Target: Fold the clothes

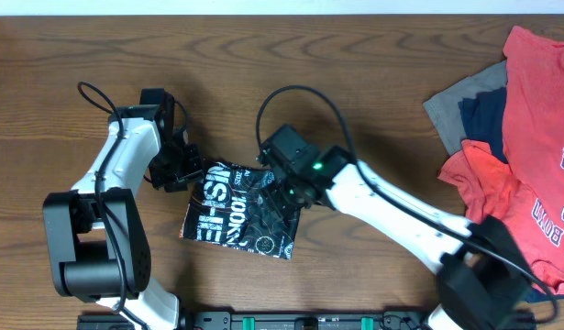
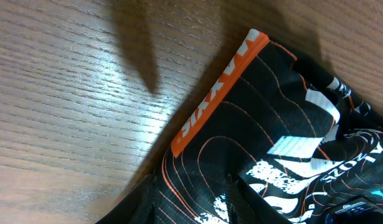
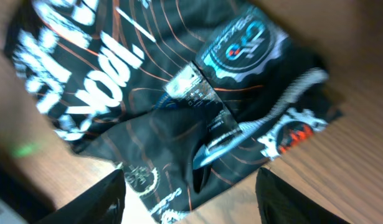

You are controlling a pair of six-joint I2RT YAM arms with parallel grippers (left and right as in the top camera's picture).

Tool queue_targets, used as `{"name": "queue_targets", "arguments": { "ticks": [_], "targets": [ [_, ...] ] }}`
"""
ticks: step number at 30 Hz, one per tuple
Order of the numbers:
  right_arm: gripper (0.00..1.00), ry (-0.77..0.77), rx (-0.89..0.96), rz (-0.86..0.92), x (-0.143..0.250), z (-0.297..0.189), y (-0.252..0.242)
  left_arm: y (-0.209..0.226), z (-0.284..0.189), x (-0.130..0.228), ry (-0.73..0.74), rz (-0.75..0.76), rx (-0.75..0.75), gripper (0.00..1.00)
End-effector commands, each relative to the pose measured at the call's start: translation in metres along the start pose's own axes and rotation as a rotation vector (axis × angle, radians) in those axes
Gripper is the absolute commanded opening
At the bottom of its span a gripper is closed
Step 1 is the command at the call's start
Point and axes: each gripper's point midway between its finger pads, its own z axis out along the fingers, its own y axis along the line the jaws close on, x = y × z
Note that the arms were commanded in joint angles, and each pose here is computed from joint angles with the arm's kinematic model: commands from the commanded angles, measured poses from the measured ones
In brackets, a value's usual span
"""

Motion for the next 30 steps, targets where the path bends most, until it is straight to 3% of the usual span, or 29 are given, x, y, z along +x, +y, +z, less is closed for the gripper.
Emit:
{"name": "queue_targets", "arguments": {
  "ticks": [1,2,5,6,10,14,16,17,19,30],
  "targets": [
    [0.57,0.057,0.006,-0.014,0.011,0.021,0.000,0.000,0.004,0.004,0.023,0.006,-0.001,0.36],
    [0.52,0.061,0.008,-0.001,0.012,0.024,-0.001,0.000,0.004,0.004,0.023,0.006,-0.001,0.37],
    [0.17,0.058,0.008,0.005,0.011,0.024,0.000,0.000,0.004,0.004,0.023,0.006,-0.001,0.37],
    [0.11,0.055,0.007,0.005,0.010,0.022,0.000,0.000,0.004,0.004,0.023,0.006,-0.001,0.37],
    [0.01,0.070,0.011,0.007,0.014,0.022,-0.001,0.000,0.004,0.004,0.022,0.006,0.000,0.37],
    [0.06,0.085,0.013,0.008,0.018,0.022,-0.001,0.000,0.004,0.003,0.020,0.007,0.000,0.37],
    [0.23,0.079,-0.016,0.004,0.016,0.022,0.005,0.000,0.004,0.003,0.019,0.007,0.000,0.37],
    [0.40,0.072,-0.047,0.001,0.014,0.022,0.011,0.000,0.004,0.003,0.019,0.007,0.000,0.37],
    [0.48,0.064,-0.096,-0.003,0.011,0.022,0.020,0.000,0.004,0.003,0.019,0.007,0.000,0.37],
    [0.46,0.032,-0.097,-0.012,0.004,0.025,0.021,0.000,0.004,0.003,0.019,0.007,0.000,0.37]
  ]
}}
